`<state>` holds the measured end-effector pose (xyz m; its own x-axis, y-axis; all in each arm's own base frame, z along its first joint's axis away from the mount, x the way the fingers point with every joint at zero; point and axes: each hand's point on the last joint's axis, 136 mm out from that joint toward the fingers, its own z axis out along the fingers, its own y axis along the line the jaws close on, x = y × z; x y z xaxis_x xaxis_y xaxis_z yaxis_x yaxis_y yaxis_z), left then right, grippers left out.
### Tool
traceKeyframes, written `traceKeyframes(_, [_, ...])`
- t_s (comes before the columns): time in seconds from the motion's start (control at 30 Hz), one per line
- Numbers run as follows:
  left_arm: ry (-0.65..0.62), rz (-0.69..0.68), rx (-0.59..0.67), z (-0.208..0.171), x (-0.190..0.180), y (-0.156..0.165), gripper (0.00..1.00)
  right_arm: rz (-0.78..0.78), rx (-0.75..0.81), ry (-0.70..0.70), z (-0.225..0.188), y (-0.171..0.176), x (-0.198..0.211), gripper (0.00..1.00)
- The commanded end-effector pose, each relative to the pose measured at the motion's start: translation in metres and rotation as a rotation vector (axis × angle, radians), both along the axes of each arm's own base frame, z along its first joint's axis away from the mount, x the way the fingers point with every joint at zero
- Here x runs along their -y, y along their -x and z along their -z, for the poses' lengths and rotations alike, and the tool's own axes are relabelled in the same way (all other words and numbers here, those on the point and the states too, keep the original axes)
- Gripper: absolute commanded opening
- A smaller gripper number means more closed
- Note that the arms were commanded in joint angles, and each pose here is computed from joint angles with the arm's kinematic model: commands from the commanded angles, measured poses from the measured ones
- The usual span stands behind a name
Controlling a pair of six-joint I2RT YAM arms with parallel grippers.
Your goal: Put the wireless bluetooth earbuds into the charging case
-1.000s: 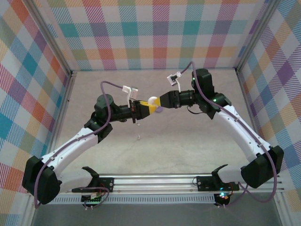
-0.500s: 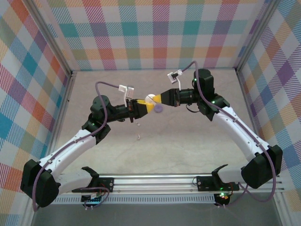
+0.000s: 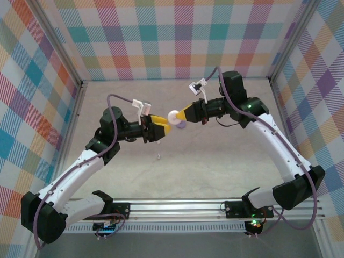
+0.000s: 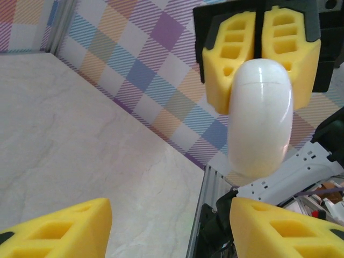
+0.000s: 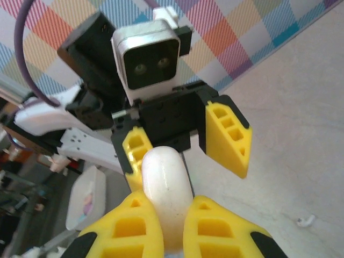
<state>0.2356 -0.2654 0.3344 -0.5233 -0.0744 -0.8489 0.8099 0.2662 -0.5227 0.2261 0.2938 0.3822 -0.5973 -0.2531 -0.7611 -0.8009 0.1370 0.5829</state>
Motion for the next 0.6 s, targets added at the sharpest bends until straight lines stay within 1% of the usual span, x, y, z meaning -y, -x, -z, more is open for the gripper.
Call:
traceKeyframes(0.0, [0.016, 0.094, 0.075, -0.024, -0.001, 0.018, 0.59, -0.06, 0.089, 0.118, 0.019, 0.01, 0.009, 0.0])
traceKeyframes(0.2, [0.05, 0.198, 0.071, -0.034, 0.009, 0.025, 0.58, -0.126, 0.149, 0.232, 0.031, 0.018, 0.007, 0.0])
traceKeyframes(0.37, [0.041, 0.246, 0.064, -0.03, 0.023, 0.029, 0.56, -0.137, 0.154, 0.222, 0.03, 0.02, 0.002, 0.0])
traceKeyframes(0.5, [0.039, 0.266, 0.057, -0.027, 0.029, 0.029, 0.51, -0.145, 0.159, 0.218, 0.029, 0.022, 0.0, 0.0])
traceKeyframes(0.57, [0.038, 0.277, 0.056, -0.026, 0.031, 0.031, 0.5, -0.143, 0.157, 0.219, 0.03, 0.022, 0.0, 0.0])
